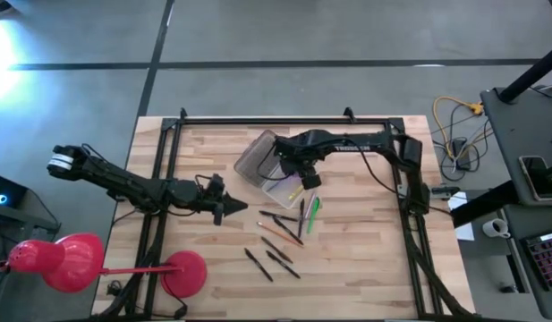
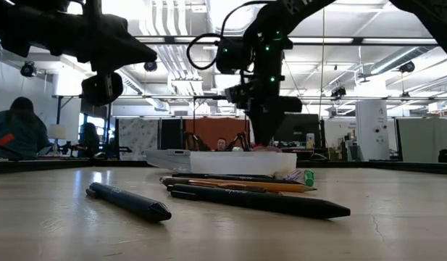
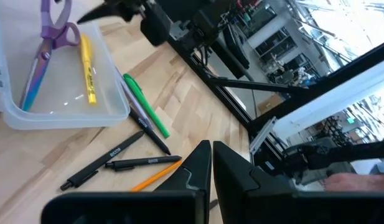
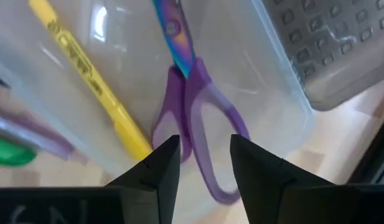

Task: Pick & place school supplies into a supply box
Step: Put the purple scissors into the supply box

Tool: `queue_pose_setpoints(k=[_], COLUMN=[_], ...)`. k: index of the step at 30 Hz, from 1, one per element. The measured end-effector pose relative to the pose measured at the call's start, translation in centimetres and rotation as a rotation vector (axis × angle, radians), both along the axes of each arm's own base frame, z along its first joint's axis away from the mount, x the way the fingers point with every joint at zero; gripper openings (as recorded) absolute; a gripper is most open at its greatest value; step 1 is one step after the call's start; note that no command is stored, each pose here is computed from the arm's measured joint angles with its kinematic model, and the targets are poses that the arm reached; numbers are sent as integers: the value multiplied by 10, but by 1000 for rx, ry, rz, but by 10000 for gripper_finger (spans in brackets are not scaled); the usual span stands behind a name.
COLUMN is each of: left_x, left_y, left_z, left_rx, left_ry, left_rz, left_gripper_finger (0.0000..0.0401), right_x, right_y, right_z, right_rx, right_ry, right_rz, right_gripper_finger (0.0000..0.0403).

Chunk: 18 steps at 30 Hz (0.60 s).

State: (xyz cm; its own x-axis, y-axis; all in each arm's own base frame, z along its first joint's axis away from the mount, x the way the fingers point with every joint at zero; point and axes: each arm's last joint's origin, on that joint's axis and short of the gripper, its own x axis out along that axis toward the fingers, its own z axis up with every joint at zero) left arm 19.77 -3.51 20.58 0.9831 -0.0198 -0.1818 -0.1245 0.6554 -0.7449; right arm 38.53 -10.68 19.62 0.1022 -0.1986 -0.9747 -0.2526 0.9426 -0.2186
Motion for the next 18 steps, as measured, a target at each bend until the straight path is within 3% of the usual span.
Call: queue_pose_setpoints(k=[10,14,18], left_x=[0,0,0], left_y=[0,0,0], left_z=[0,0,0], left_rx=[-12,-30,-29], left_ry=[1,4,3], left_rz=[15,20,25], left_gripper_finger=[1,1,1], right_x=[10,11,10], right_y=[-4,2,7], right_z=[-38,-38,-27], right_rx=[34,40,152], right_ry=[57,59,24], right_rz=[-25,-11,11], right_gripper_finger=[122,114,107])
